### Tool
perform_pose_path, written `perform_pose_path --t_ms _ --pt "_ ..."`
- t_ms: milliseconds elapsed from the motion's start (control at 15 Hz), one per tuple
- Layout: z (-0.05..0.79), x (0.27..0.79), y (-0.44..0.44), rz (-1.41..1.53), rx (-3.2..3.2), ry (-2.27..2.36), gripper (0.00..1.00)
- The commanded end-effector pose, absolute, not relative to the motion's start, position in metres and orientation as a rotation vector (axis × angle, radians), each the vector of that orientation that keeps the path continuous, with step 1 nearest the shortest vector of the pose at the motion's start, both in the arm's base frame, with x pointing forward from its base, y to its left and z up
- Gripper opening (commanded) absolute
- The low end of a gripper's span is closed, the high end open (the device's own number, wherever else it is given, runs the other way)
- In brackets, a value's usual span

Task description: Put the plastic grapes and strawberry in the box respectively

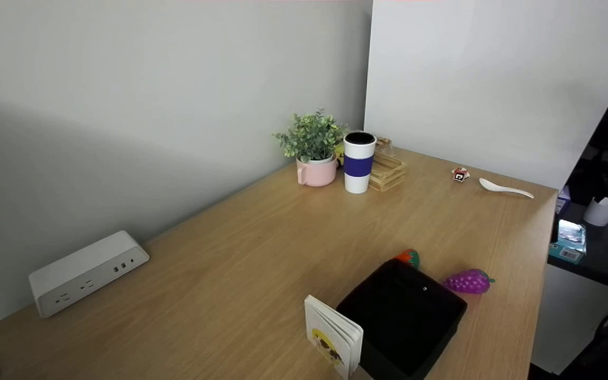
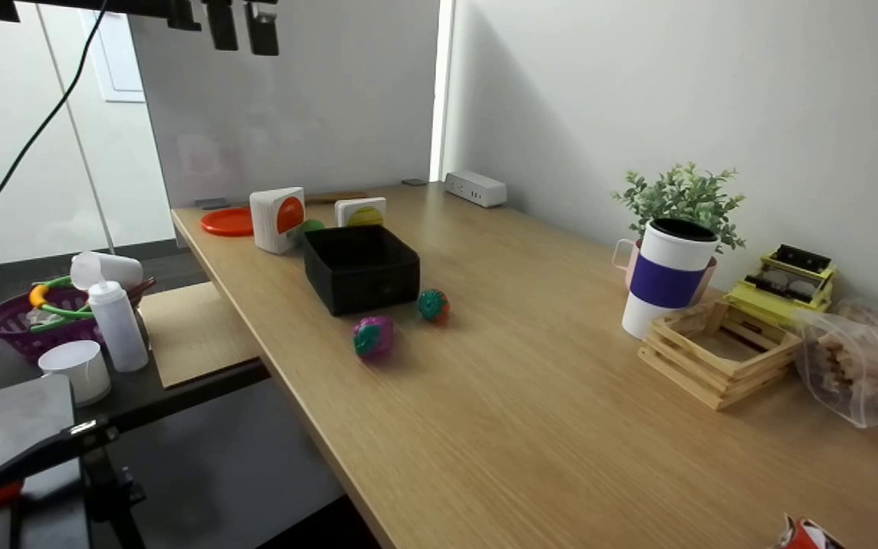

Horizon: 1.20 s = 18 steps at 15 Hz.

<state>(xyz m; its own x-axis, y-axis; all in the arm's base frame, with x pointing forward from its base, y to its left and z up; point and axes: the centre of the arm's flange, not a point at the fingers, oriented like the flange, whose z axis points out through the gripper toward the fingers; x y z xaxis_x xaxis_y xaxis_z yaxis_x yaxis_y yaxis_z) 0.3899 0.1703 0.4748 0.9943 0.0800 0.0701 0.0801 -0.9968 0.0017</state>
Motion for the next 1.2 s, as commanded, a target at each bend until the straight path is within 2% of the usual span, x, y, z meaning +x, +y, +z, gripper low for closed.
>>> perform_pose_path --t_ms 0,467,600,1133 --pt "0.465 0.439 0.139 -0.172 -3.128 0.063 1.00" --pt "0.397 0.484 0.072 -0.049 -2.942 0.386 1.00" --pt "0.400 0.471 0.073 -0.044 -2.970 0.378 1.00" --pt "0.385 0.485 0.068 -0.001 -2.937 0.381 1.00"
